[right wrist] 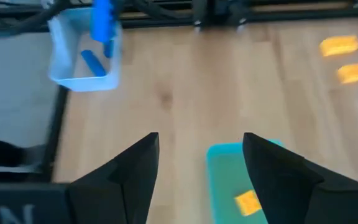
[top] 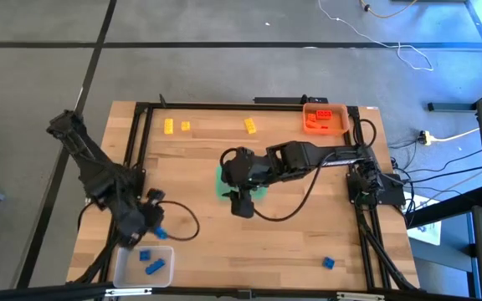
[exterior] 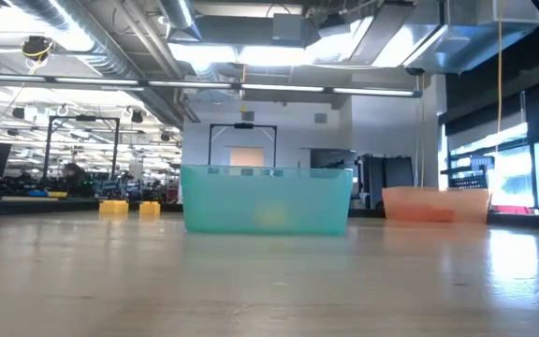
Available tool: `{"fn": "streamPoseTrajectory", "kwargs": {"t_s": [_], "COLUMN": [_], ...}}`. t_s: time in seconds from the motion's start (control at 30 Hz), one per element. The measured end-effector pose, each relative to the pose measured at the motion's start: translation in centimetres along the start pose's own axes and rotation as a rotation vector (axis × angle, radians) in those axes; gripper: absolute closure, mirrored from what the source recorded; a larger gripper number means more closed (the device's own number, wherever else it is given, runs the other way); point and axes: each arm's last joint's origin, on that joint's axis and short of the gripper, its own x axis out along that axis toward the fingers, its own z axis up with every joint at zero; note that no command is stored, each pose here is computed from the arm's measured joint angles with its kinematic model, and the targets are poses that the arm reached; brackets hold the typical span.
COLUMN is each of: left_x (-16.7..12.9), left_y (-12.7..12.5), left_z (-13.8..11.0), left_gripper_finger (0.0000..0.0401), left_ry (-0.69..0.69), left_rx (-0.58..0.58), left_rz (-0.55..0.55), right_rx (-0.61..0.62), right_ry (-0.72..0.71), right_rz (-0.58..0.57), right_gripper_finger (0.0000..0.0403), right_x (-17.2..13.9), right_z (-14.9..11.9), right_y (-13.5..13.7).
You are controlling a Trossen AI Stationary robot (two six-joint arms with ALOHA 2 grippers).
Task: Sort & place blocks by color
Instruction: Put the blue game piece into the transparent bin
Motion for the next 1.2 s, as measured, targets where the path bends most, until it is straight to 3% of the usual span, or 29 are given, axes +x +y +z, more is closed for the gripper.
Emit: {"fn": "streamPoseTrajectory", "kwargs": {"t_s": [0.23, 0.47, 0.73, 0.93, 1.1, 1.2], "left_x": [2.0, 5.8, 10.4, 11.9, 12.1, 12.1], "left_y": [-5.3, -8.7, -10.2, -10.4, -10.4, -10.4], "left_z": [-2.3, -4.6, -6.2, -6.6, -6.7, -6.7], "left_gripper_finger": [0.0321, 0.0321, 0.0321, 0.0319, 0.0259, 0.0243], "left_ry": [0.089, 0.198, 0.28, 0.308, 0.31, 0.311], "left_rx": [-0.221, -0.372, -0.378, -0.371, -0.368, -0.368], "left_rz": [-0.103, -0.017, 0.087, 0.125, 0.131, 0.132], "right_rx": [-0.077, -0.092, -0.092, -0.092, -0.091, -0.093], "right_ry": [-0.019, -0.013, -0.002, -0.001, 0.015, 0.033], "right_rz": [-0.106, -0.144, -0.146, -0.145, -0.147, -0.15], "right_gripper_finger": [0.0172, 0.0172, 0.0172, 0.0172, 0.0172, 0.0172], "right_x": [0.0, 0.0, 0.0, 0.0, 0.0, 0.0], "right_z": [0.1, 0.0, -0.1, -0.1, -0.2, -0.4], "right_y": [-0.3, -0.6, -0.7, -0.7, -0.7, -0.7]}}
